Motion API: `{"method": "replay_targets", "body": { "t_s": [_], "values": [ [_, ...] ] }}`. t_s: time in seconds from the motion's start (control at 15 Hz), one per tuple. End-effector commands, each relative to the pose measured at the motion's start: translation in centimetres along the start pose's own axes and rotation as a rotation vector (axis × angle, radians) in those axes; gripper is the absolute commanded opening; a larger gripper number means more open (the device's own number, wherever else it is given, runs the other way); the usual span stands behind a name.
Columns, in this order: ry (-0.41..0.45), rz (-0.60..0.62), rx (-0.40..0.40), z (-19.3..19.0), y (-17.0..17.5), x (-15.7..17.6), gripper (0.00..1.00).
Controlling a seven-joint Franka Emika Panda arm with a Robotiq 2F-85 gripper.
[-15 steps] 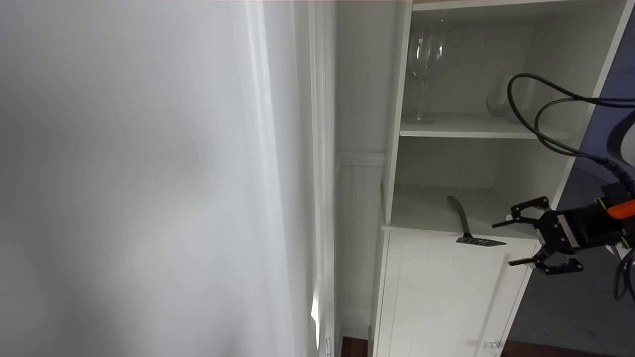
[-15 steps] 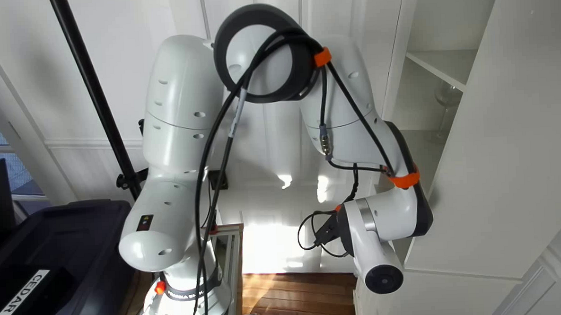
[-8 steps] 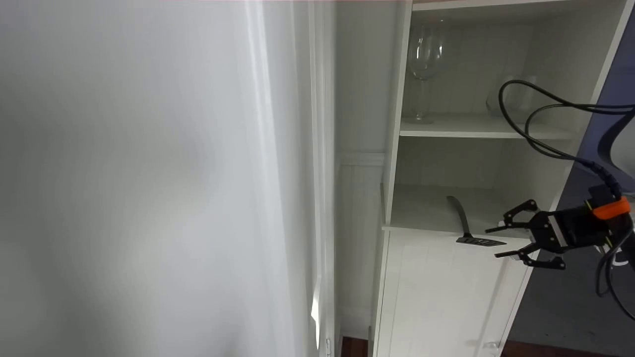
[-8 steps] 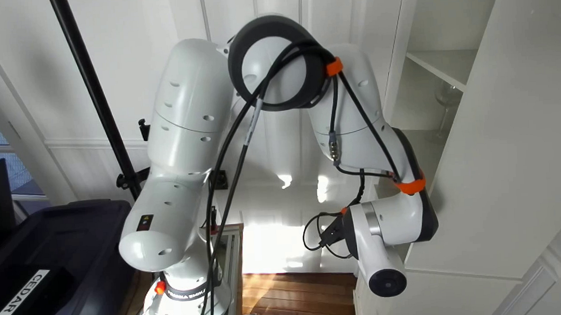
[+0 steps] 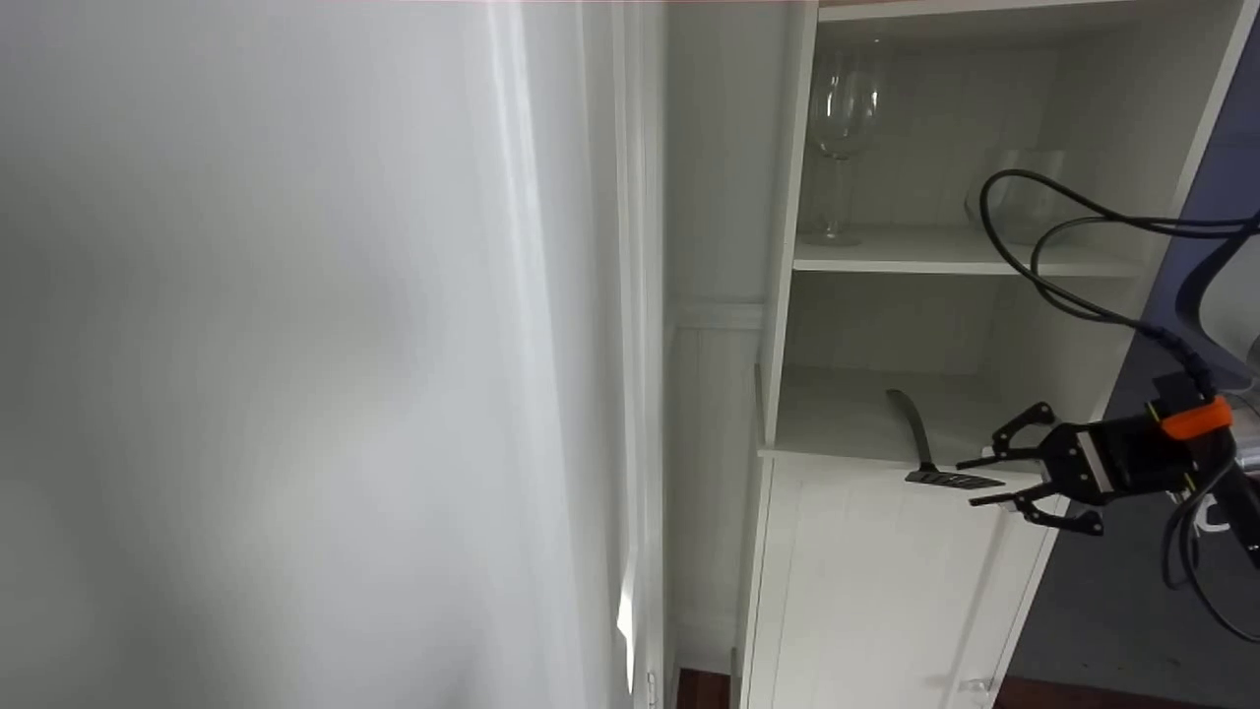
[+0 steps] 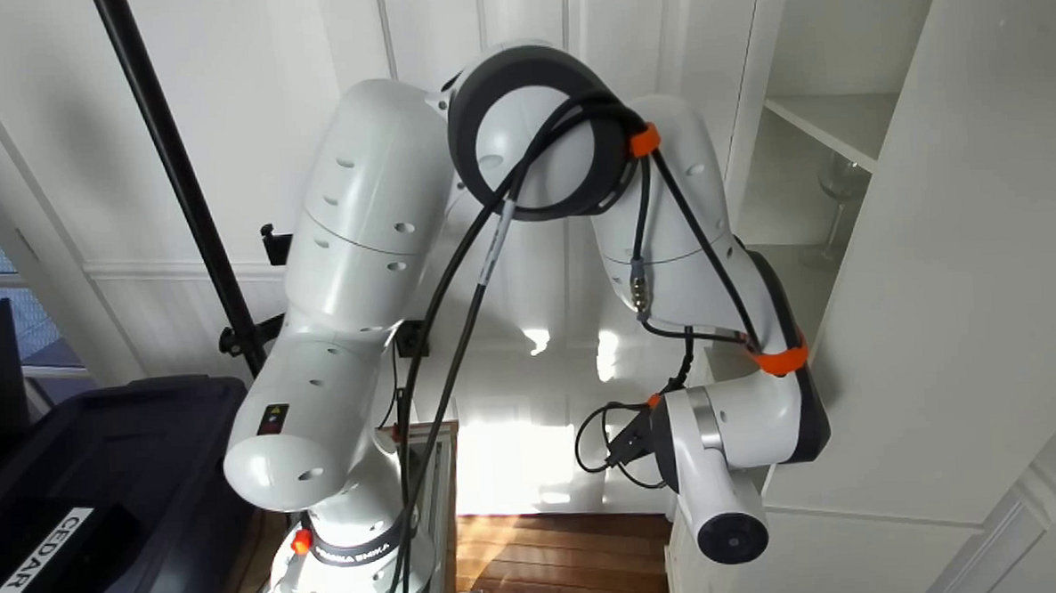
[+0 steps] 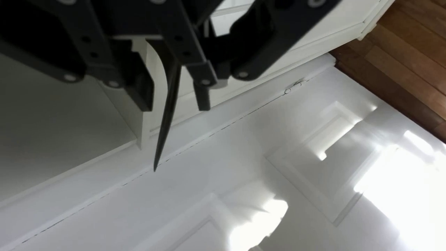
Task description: Move the spatula to the top shelf
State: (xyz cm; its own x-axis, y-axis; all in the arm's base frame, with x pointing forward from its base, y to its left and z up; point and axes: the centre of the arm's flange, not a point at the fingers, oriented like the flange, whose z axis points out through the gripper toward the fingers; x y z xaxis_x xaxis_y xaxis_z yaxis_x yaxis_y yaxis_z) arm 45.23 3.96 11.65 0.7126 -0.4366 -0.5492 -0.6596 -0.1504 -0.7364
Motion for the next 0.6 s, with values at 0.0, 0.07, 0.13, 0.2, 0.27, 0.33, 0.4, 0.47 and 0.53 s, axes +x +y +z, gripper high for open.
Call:
{"method": "replay_targets", "body": {
  "t_s": [0.0, 0.07, 0.13, 0.2, 0.27, 0.33, 0.4, 0.47, 0.53],
  "values": [
    [0.003, 0.024, 0.048, 0.3, 0.0, 0.8, 0.07],
    [0.003, 0.029, 0.055, 0.2, 0.1, 0.9, 0.02],
    [0.005, 0.032, 0.06, 0.1, 0.1, 1.1, 0.0],
    [0.003, 0.037, 0.069, 0.0, 0.2, 1.2, 0.0],
    [0.002, 0.04, 0.083, -0.2, 0.2, 1.3, 0.0],
    [-0.002, 0.042, 0.095, -0.4, 0.2, 1.3, 0.0],
    [-0.004, 0.042, 0.106, -0.8, 0.2, 1.3, 0.01],
    [-0.009, 0.043, 0.113, -1.0, 0.2, 1.3, 0.01],
    [-0.025, 0.038, 0.12, -1.4, 0.2, 1.0, 0.01]
  ]
}}
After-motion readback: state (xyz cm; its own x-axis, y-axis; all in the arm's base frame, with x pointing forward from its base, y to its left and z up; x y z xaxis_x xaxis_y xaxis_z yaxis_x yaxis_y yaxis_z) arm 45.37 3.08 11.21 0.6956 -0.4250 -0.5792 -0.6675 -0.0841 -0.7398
